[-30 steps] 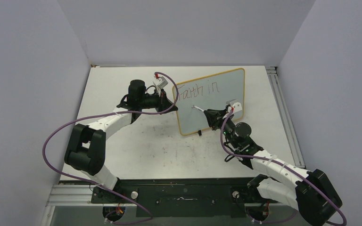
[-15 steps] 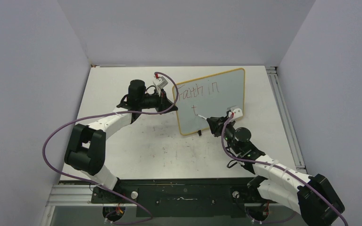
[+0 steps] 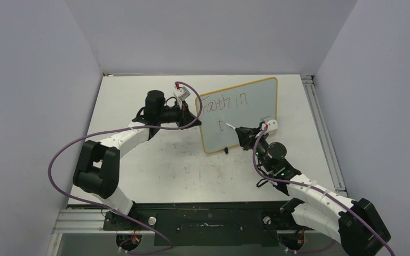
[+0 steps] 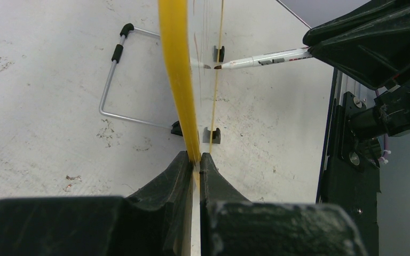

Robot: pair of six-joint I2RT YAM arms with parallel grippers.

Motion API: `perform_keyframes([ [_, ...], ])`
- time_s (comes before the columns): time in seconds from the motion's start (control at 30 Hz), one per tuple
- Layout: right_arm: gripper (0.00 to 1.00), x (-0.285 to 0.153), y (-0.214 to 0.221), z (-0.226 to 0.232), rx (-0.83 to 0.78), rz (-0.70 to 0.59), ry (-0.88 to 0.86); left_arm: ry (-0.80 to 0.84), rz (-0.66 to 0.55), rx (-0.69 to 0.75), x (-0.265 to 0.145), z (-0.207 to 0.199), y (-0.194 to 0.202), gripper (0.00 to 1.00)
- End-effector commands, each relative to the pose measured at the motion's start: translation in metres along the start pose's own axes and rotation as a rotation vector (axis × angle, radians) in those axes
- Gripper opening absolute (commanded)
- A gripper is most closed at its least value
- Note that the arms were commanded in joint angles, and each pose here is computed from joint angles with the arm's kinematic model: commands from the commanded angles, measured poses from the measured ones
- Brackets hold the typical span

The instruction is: Write a sentence on the whiteboard

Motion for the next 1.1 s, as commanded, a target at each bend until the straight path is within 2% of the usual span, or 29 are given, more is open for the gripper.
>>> perform_keyframes([
  [0.0, 0.05, 0.011, -0.022, 0.01, 0.0, -0.081, -0.041, 0.031, -0.026, 0.038, 0.0, -0.004, -0.017, 0.0],
  [0.53, 0.05, -0.004, 0.009, 0.0, -0.002, 0.037, -0.014, 0.032, -0.025, 0.037, 0.001, -0.004, -0.017, 0.0],
  [1.07, 0.05, 0.006, -0.012, 0.0, -0.023, -0.047, 0.016, 0.032, -0.026, 0.036, 0.0, -0.005, -0.017, 0.0],
])
Point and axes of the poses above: each gripper's point midway between its finger pads, its own x axis out along the fingers, its own z axis along the line the jaws close on, y = z × x, the point moved 6 cm from there along -x, back along the fingers, and after that the axes turned 5 degrees about x, right-handed, at the moved point
